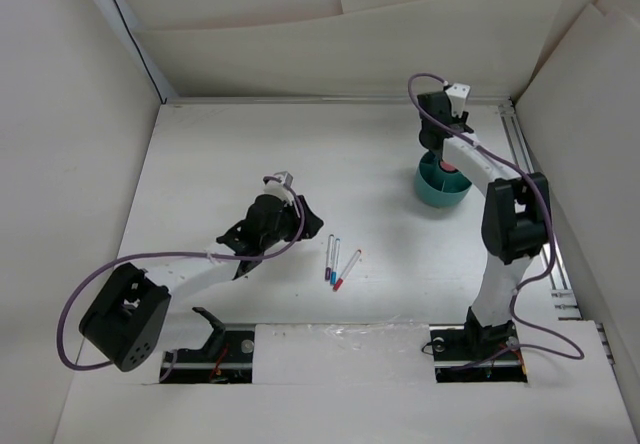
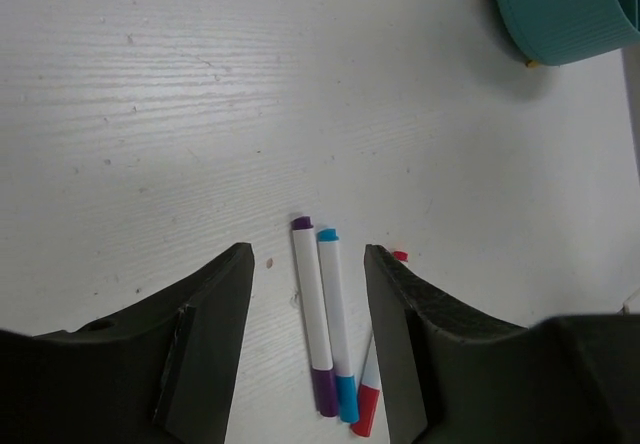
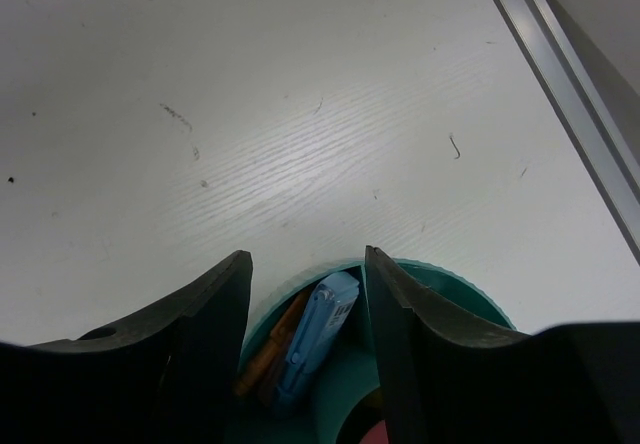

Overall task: Sort the stationery into containers
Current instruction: Place the stationery in the storage box, then pick up the pen from the center of the board.

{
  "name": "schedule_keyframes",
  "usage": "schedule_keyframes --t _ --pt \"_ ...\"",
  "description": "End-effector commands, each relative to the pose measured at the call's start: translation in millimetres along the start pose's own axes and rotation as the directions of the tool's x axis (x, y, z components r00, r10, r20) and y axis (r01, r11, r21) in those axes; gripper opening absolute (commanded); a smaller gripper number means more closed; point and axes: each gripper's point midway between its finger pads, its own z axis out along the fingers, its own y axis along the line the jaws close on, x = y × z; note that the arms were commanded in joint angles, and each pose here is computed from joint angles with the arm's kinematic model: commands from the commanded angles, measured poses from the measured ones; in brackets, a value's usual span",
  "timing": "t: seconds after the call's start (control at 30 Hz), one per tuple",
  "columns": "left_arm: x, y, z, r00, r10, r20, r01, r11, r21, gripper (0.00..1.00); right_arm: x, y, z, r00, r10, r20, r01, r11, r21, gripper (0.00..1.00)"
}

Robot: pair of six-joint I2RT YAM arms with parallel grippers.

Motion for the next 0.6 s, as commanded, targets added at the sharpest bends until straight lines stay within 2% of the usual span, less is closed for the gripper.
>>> schedule_keyframes --t 0.0,0.13,0.17,0.2,0.33,0.4,0.43,0.47,0.5,0.53,0.57 --pt "-4 1 3 1.000 0.013 0.002 -0.012 1.000 -0.024 0.45 -40 -6 -27 0.995 0.060 0.075 -0.059 0.998 -0.011 0.55" --pt "-4 3 2 1.000 0.012 -0.004 -0.013 0.999 -0.040 0.32 -55 -9 -42 0.991 0.096 0.096 -0.092 0.995 -0.048 0.55" --pt "-7 1 3 1.000 0.023 0.003 -0.023 0.999 -0.034 0.27 -58 -5 -46 0.989 0.116 0.093 -0.108 0.991 -0.081 0.55" --pt "-2 5 3 1.000 0.023 -0.016 -0.023 0.999 -0.049 0.17 -56 -6 -50 0.990 0.113 0.084 -0.105 0.990 -0.094 0.55" --pt "-4 4 6 0.999 0.047 -0.015 -0.048 0.995 -0.084 0.00 -54 -4 -73 0.986 0.155 0.059 -0.141 0.970 -0.198 0.54" --pt "-2 -8 8 0.996 0.088 -0.011 -0.089 0.989 -0.121 0.00 -62 2 -96 0.979 0.194 0.066 -0.167 0.942 -0.292 0.44" --pt "0 -13 8 0.995 0.103 -0.015 -0.104 0.986 -0.128 0.00 -49 4 -98 0.981 0.190 0.041 -0.168 0.934 -0.314 0.35" --pt "9 -21 10 0.991 0.126 -0.037 -0.129 0.984 -0.123 0.00 -53 6 -113 0.976 0.211 0.046 -0.180 0.914 -0.364 0.16" --pt "6 -26 11 0.990 0.134 -0.033 -0.137 0.981 -0.135 0.00 -39 17 -121 0.980 0.197 0.013 -0.174 0.891 -0.419 0.07" --pt "8 -29 13 0.989 0.140 -0.044 -0.145 0.981 -0.131 0.00 -43 21 -131 0.980 0.200 0.013 -0.172 0.874 -0.455 0.00" --pt "9 -29 14 0.989 0.141 -0.051 -0.147 0.980 -0.136 0.00 -36 20 -136 0.980 0.198 0.006 -0.171 0.862 -0.478 0.00"
